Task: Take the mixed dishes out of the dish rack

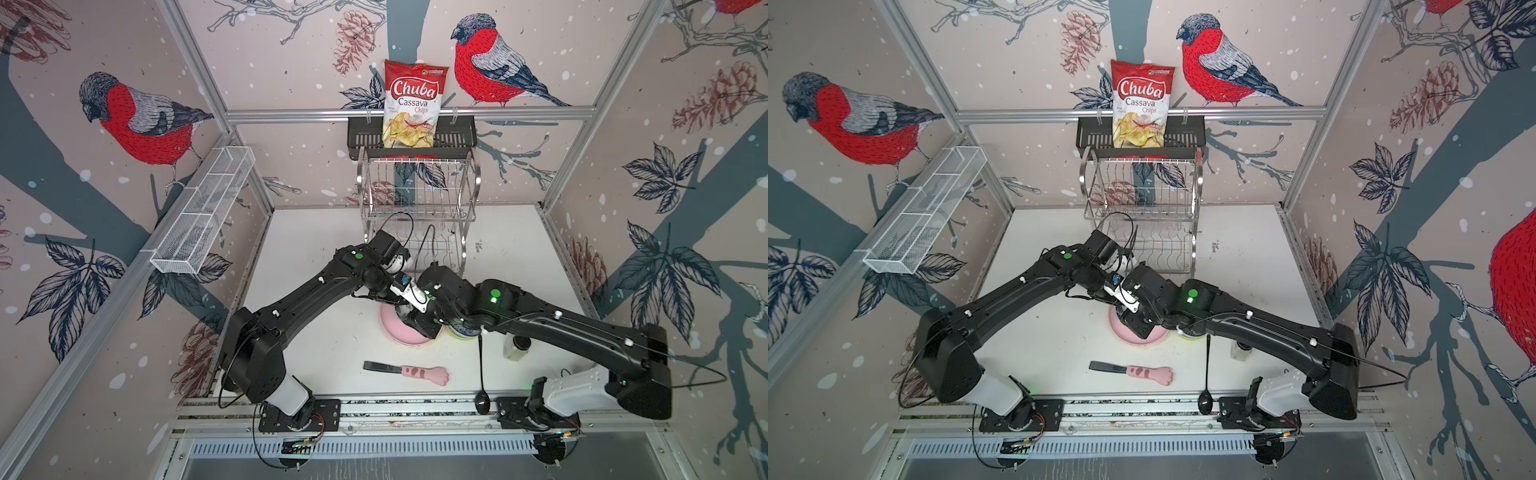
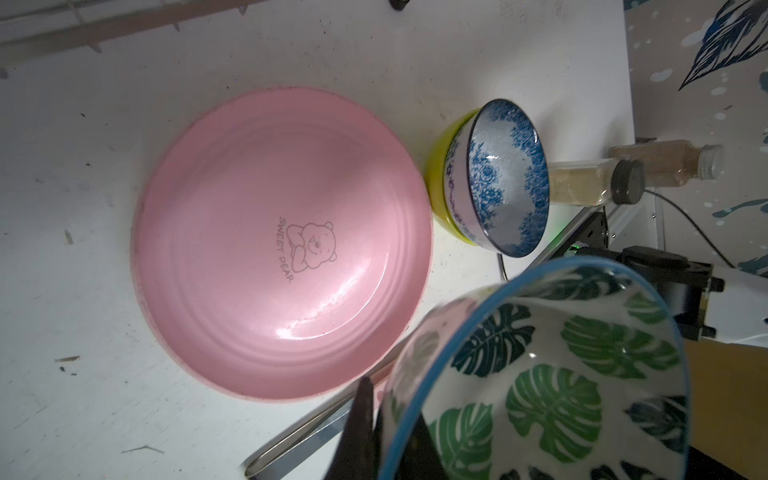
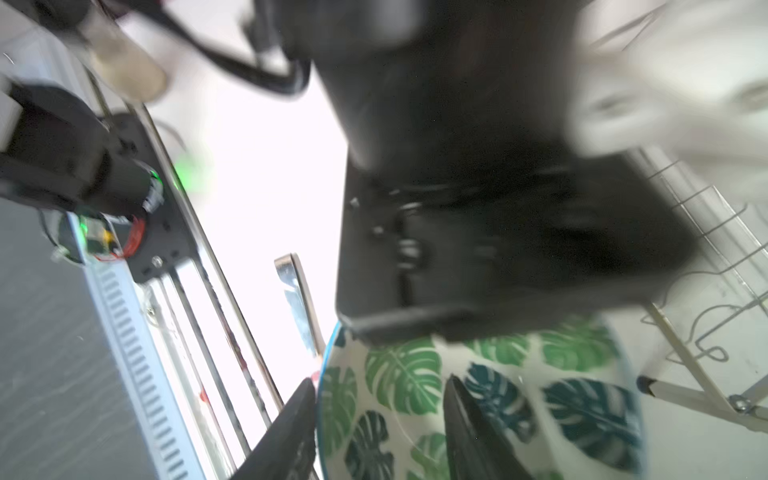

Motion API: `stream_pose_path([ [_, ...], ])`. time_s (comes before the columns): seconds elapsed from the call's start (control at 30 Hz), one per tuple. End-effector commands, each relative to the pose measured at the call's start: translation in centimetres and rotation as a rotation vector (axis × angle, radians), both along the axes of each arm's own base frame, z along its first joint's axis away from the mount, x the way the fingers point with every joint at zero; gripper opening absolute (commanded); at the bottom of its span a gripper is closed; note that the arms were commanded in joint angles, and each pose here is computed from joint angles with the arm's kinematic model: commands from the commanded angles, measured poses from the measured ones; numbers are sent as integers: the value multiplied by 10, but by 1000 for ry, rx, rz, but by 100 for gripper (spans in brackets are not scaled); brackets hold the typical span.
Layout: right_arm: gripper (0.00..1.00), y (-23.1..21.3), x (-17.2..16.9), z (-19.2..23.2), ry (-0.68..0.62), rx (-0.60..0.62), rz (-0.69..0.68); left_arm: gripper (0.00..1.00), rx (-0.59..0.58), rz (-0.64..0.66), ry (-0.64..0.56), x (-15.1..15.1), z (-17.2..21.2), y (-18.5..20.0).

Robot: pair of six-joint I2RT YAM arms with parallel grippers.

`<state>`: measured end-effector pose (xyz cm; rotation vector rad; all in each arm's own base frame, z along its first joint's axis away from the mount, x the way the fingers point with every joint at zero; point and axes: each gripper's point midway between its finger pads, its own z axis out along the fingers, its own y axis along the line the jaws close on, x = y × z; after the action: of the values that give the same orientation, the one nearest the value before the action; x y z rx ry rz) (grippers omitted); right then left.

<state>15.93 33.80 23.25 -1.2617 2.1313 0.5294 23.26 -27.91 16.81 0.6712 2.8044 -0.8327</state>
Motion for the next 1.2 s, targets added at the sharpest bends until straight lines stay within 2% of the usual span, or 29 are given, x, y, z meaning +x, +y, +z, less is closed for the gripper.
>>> stream_pose_path([
  [0.0,51,8,-1,32,48,198,-19,0,11,-26,29,-8,-4,2],
  [0.17,53,-19,9,67,54,392,-76,0,18,-28,34,-7,-8,2],
  [0.27,54,-44,27,84,65,491,-152,0,21,-29,36,-6,-9,2],
  [0.37,51,-69,51,82,104,526,-257,0,23,-29,36,-6,-11,2],
  [0.53,44,-80,70,42,260,453,-353,0,30,-26,31,-5,-11,3],
  [0.67,46,-72,69,6,375,362,-368,0,38,-20,26,-4,-12,5],
  [0.93,48,-60,60,-44,420,212,-405,0,45,-13,9,-1,-10,7],
  [1.1,38,-48,52,-71,453,108,-395,0,45,-12,8,0,-9,7],
  [1.17,30,-44,51,-80,454,71,-399,0,44,-12,6,0,-9,7],
])
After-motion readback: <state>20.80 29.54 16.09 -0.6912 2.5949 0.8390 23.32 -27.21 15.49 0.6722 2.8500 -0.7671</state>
